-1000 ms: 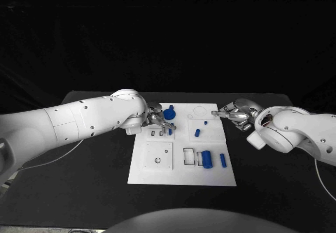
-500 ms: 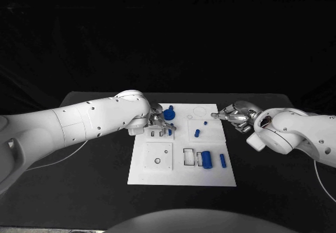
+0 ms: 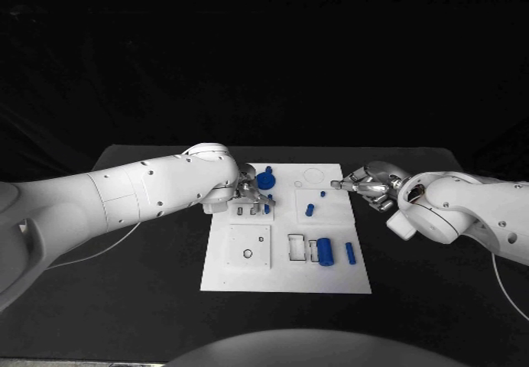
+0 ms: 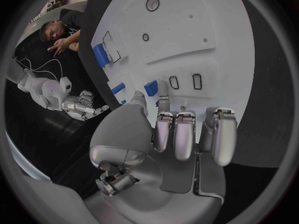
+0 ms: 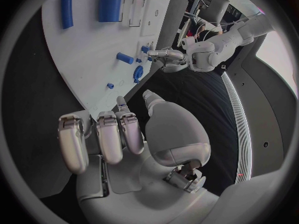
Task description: Assemble the parts on the task board
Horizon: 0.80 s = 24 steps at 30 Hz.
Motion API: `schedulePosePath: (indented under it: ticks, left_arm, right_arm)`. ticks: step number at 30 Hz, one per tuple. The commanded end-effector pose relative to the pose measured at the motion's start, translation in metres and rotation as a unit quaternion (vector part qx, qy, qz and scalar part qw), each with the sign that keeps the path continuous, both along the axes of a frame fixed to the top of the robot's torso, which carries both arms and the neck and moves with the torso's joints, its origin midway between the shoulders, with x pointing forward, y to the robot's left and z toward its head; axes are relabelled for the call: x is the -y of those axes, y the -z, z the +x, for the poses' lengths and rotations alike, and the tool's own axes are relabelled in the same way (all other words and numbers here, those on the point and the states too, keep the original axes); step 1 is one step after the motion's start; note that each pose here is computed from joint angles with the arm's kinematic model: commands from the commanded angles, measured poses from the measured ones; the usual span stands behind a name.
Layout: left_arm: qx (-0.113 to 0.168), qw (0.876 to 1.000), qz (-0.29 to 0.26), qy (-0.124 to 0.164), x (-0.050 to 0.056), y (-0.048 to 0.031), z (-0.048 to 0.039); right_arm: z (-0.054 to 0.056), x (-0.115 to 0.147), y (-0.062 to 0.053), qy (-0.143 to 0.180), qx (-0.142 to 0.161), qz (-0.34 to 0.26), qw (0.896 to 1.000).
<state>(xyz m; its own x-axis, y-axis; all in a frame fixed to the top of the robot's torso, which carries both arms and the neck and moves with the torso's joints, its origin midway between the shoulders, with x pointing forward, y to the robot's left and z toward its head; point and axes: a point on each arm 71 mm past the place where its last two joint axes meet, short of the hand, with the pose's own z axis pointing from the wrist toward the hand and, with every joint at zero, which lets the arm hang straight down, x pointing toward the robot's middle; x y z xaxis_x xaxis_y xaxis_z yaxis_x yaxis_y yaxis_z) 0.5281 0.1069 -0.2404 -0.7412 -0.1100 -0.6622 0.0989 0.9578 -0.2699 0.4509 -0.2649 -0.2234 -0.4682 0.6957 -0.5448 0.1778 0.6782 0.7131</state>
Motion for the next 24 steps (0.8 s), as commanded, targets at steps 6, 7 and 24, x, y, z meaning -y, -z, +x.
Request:
schedulePosePath:
  ticks: [6, 7, 24]
  left_arm:
    - [0.004, 1.000, 0.005, 0.004, 0.005, 0.0004, 0.0004]
    - [0.004, 1.000, 0.005, 0.005, 0.005, 0.0004, 0.0003]
    - [0.002, 1.000, -0.003, 0.012, 0.014, 0.0005, -0.0008]
  right_arm:
    - [-0.001, -0.001, 0.002, -0.008, -0.009, -0.002, 1.000]
    - [-0.001, -0.001, 0.002, -0.008, -0.009, -0.002, 1.000]
    - [-0.001, -0.001, 0.003, -0.006, -0.014, -0.005, 1.000]
